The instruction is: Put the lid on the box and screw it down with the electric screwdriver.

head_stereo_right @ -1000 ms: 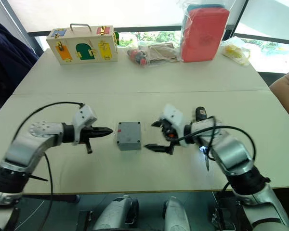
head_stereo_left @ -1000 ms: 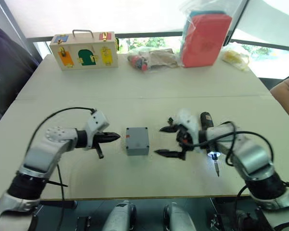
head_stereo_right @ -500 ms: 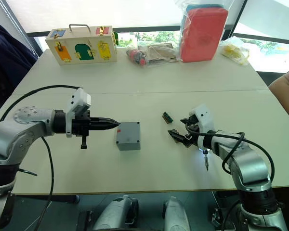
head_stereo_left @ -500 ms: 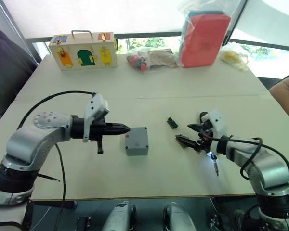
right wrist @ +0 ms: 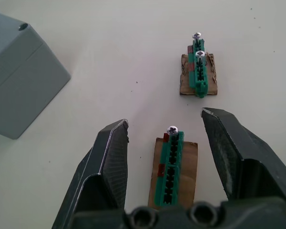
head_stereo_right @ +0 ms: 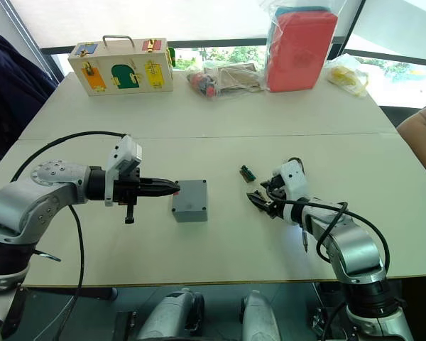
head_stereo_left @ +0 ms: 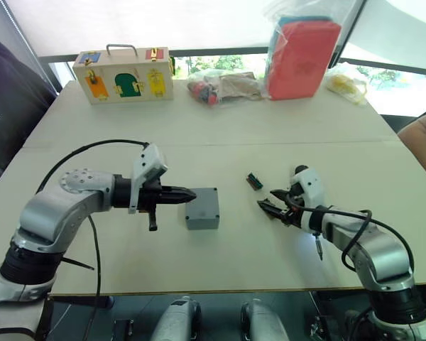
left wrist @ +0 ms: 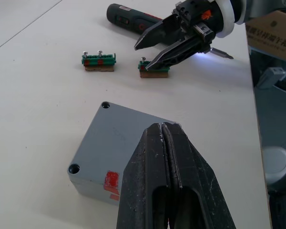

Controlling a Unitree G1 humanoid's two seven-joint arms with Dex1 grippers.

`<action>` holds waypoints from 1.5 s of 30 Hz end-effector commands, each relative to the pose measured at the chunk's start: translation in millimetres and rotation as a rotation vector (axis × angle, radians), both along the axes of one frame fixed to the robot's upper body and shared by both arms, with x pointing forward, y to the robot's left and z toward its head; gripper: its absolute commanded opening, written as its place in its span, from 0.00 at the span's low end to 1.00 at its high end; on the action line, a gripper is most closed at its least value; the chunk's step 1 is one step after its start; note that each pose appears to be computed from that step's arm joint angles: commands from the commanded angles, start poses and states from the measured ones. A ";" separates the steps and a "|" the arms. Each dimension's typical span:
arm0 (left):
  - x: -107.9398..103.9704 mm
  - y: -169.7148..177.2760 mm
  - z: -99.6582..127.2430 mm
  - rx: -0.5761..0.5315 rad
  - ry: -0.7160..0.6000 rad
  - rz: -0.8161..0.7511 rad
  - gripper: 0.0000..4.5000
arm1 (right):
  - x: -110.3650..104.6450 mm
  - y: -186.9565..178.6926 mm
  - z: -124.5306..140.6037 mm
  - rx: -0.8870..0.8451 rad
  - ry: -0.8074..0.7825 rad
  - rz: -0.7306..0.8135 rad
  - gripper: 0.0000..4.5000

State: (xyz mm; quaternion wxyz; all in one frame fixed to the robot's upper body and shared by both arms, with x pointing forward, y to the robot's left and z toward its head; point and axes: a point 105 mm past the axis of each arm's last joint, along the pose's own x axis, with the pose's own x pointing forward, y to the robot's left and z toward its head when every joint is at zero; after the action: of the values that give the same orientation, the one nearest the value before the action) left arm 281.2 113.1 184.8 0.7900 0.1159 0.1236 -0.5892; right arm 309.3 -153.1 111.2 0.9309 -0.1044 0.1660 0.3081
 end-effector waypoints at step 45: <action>0.5 47.8 -6.9 0.050 -0.006 0.170 0.00 | 4.7 103.1 64.3 0.156 -0.166 0.381 0.01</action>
State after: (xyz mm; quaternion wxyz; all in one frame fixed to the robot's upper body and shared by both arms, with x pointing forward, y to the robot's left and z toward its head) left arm 283.6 160.9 164.0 0.8290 0.1113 0.1727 -0.5202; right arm 313.5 -54.6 164.0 0.8753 -0.0751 0.0708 0.4725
